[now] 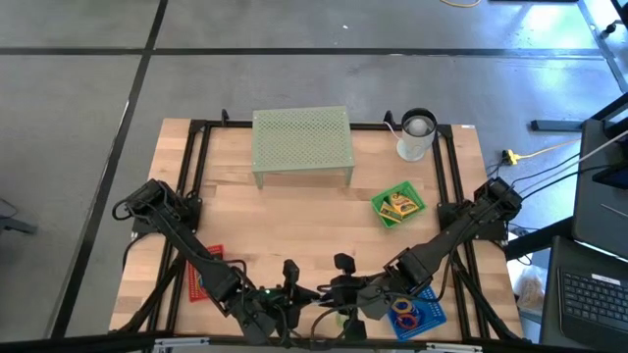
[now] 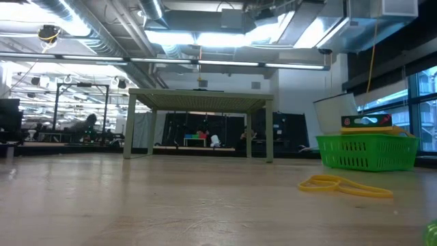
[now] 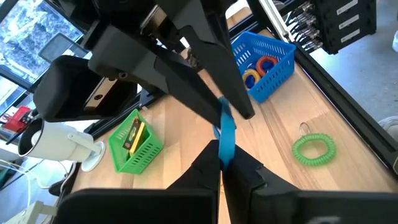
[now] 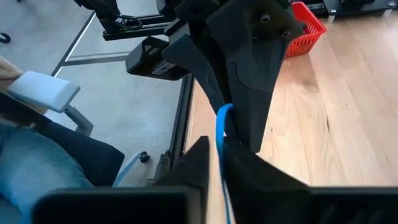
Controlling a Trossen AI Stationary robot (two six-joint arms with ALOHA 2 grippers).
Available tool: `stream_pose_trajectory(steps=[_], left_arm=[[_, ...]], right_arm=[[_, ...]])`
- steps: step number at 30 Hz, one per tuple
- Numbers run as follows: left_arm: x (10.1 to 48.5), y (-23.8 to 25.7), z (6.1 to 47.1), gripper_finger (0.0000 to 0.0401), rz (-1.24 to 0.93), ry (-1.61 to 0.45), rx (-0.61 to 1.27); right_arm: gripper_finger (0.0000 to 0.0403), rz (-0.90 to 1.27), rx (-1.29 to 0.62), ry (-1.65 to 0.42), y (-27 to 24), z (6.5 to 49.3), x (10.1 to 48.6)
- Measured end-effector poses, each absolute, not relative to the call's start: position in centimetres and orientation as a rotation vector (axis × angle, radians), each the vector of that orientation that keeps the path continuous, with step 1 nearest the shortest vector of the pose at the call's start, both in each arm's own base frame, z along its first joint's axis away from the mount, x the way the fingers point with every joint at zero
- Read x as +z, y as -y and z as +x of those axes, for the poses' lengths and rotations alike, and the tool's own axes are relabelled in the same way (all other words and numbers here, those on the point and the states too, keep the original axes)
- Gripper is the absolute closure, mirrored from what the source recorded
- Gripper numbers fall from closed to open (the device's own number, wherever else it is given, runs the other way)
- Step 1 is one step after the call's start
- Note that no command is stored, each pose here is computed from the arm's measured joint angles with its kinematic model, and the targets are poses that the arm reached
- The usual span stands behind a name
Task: Pick & Place Office Desk Supplies
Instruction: Put the blue rubber band into the red bin
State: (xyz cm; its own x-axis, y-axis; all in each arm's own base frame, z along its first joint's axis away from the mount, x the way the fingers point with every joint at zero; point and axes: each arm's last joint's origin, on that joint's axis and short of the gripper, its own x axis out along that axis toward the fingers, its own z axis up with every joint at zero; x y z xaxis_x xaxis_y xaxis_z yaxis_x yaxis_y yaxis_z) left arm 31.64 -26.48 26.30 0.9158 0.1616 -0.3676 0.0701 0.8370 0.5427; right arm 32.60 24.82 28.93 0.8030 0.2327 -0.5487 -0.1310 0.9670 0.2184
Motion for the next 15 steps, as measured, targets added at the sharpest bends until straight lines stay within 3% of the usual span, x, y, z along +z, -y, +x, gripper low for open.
stream_pose_trajectory(steps=[9,15], left_arm=[[26.3,26.4,31.6,0.0399,0.557,-0.422,0.056],[25.7,26.3,31.3,0.0399,0.482,-0.486,0.002]], right_arm=[[0.0241,0.201,0.297,-0.679,-24.6,31.8,29.6],[0.0200,0.320,0.281,-0.778,-23.2,29.7,31.6]])
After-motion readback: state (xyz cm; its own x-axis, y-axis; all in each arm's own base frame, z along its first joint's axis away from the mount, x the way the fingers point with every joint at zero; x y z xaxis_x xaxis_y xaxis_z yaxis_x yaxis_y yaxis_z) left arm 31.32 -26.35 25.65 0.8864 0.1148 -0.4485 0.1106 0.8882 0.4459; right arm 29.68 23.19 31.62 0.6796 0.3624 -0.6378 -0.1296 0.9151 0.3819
